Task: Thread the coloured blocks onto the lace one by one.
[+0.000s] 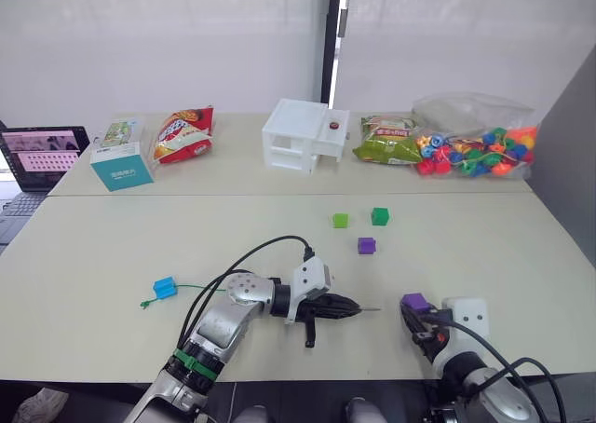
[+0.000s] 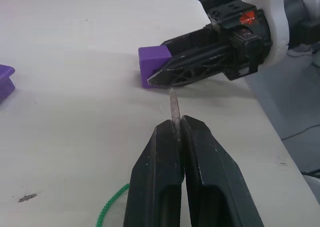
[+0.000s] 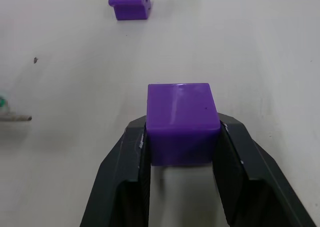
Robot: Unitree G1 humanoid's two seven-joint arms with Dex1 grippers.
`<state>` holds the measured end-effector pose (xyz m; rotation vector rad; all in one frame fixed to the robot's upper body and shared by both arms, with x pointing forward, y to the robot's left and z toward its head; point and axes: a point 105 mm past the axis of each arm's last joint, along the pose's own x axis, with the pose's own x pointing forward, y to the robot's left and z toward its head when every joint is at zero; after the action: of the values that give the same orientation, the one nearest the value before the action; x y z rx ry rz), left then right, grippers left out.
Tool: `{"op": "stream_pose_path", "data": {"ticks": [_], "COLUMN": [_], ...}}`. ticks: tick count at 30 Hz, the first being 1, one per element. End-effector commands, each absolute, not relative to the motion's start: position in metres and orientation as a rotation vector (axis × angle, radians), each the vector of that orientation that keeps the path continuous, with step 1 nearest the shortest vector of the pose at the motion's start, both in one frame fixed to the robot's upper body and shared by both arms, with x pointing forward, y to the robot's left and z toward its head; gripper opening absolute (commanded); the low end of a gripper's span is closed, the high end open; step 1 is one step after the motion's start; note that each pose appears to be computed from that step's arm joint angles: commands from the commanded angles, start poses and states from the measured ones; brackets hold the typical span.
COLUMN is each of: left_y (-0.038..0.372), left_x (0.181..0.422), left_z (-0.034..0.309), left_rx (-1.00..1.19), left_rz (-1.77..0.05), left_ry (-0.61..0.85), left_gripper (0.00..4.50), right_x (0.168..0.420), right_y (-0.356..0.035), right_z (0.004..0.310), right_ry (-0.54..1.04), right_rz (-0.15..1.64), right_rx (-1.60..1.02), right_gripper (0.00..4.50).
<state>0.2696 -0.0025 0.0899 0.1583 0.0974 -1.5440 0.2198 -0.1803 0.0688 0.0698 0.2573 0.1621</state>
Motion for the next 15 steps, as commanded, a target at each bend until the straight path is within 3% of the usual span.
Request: {"op": "stream_pose_path", "data": {"ticks": [1,9,15], "left_y": [-0.005,-0.007,-0.007], "left_x": [0.268,0.269,0.270], "left_z": [0.094,0.093,0.092], "left_rx": [0.142,0.135,0.129], "left_rz": [-1.556,-1.556,-1.546], "left_ry": [0.071,0.072,0.071], "left_gripper": [0.00,0.00,0.00], "right_x": [0.209,0.197,0.198], "right_y": [-0.166,-0.184,-0.221], "right_z": [0.056,0.087,0.112], "right_ry": [0.330,0.337,0.424], "right_rz": [0.208,0.387,0.593], "right_rx": [0.141,0.070,-0.228], "right_gripper": [1.95,4.48,4.48]}}
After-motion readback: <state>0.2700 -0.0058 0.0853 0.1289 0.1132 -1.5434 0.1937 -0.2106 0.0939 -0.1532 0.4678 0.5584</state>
